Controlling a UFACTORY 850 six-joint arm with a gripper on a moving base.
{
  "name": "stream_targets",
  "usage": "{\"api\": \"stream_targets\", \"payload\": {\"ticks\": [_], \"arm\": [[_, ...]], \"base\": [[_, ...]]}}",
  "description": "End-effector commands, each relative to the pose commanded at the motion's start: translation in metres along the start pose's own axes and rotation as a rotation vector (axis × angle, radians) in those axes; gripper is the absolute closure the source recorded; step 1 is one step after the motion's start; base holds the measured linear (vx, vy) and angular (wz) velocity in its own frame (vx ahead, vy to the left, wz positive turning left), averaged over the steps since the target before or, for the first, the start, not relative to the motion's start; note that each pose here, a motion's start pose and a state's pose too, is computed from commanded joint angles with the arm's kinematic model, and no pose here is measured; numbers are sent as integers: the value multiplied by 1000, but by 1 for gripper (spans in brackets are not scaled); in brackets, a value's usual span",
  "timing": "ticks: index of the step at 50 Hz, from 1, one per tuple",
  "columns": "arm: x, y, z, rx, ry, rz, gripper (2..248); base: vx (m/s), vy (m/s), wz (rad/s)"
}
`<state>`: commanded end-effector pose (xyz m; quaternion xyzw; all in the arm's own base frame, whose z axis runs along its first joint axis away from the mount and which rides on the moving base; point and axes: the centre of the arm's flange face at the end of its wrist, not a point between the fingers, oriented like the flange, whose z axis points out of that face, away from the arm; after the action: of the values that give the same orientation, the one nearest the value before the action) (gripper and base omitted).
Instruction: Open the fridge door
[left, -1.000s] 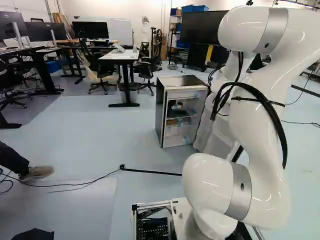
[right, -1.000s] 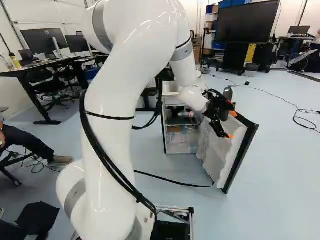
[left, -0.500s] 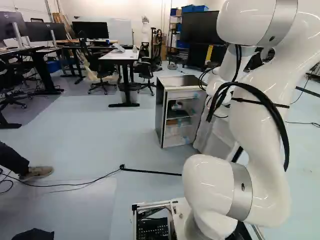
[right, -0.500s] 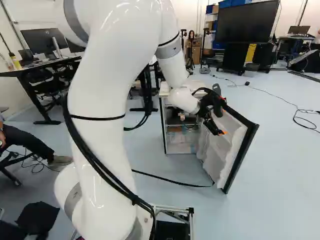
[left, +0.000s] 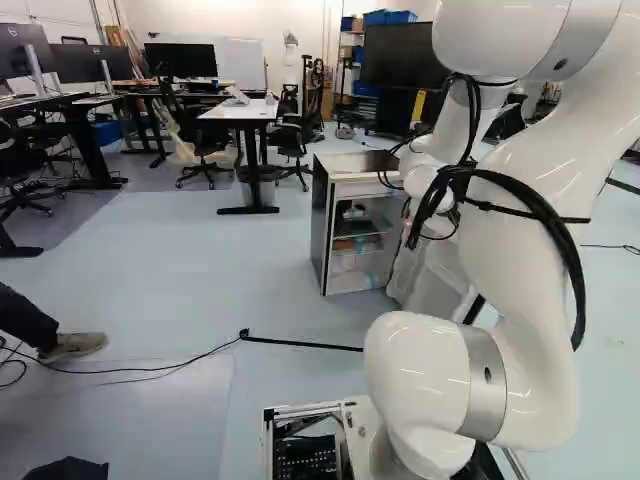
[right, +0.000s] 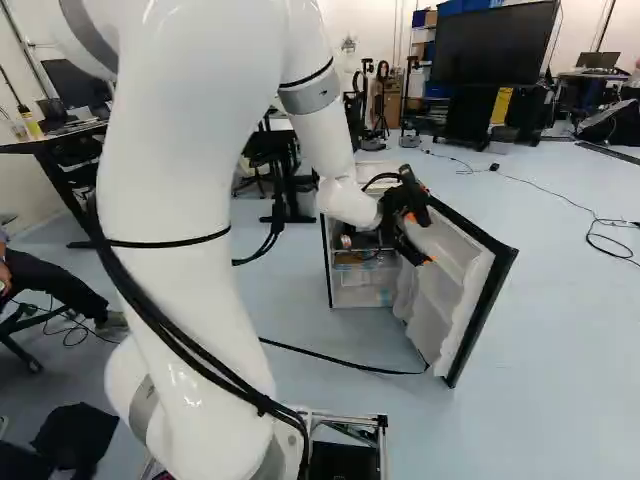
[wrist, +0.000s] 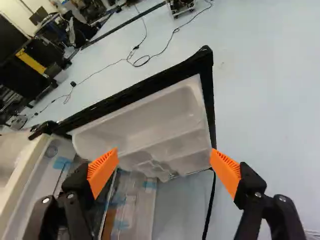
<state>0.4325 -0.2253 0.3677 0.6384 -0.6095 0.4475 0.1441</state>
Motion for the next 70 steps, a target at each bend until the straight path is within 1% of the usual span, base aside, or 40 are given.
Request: {"api": "stream_targets", "payload": {"ticks": [29,35,45,58,70], "arm": [[-35,5,-52,185,-108,-237,3],[-40,5,-59,217,-125,-280,3],[-41,5,-61,232,-133,-300,3],[-42,5,-63,239,-131,-308,3],[-45,7,-69,261,-125,-331,3]], "base": [[0,0,0],[0,0,0],[0,0,0],[0,0,0],[0,0,0]]}}
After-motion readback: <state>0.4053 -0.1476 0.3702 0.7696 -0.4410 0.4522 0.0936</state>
